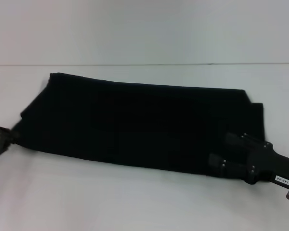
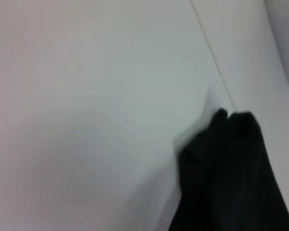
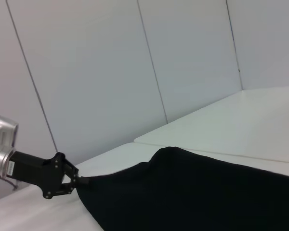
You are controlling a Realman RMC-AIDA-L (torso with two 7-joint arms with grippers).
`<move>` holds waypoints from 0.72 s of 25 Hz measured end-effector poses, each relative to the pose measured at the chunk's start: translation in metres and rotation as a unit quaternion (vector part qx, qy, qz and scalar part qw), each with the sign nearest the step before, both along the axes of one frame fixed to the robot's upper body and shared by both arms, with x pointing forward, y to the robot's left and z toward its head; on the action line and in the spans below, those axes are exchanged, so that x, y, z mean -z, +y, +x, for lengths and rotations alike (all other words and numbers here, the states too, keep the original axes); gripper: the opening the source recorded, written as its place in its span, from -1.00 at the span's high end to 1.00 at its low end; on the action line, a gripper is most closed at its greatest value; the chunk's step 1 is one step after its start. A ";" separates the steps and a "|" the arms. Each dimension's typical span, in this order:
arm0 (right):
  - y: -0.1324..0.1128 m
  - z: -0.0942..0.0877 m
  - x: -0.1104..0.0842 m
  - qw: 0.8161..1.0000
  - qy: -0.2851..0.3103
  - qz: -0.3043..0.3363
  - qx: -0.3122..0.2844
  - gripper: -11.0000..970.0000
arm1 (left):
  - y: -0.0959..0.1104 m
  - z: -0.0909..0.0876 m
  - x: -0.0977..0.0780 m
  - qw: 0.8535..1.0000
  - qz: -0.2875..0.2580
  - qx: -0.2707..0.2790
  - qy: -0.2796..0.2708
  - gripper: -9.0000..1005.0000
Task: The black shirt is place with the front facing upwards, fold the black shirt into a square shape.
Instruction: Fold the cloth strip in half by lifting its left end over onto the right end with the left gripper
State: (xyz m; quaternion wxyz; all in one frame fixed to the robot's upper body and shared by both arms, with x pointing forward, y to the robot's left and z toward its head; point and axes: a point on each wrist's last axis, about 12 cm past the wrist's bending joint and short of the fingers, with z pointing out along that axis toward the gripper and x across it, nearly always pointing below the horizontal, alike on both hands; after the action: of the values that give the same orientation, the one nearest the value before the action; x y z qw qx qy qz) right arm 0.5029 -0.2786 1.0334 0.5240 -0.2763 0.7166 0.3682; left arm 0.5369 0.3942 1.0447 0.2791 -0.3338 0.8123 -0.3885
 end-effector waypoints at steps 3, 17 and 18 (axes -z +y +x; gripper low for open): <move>-0.001 0.001 -0.001 1.000 0.000 0.005 0.004 -0.91 | 0.017 -0.003 -0.003 0.999 0.012 -0.029 -0.014 0.88; -0.005 0.000 -0.002 1.000 -0.002 0.019 0.021 -0.91 | 0.040 0.006 -0.031 0.993 -0.015 -0.071 -0.088 0.88; -0.006 -0.001 -0.002 0.999 -0.001 0.021 0.025 -0.91 | 0.034 0.010 -0.036 0.992 -0.028 -0.062 -0.103 0.88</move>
State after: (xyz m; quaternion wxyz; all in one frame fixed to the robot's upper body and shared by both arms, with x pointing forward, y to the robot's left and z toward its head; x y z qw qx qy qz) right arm 0.5020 -0.2848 1.0355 0.5394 -0.2478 0.7149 0.3695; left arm 0.5473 0.4283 1.0804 0.3754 -0.3491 0.7455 -0.4258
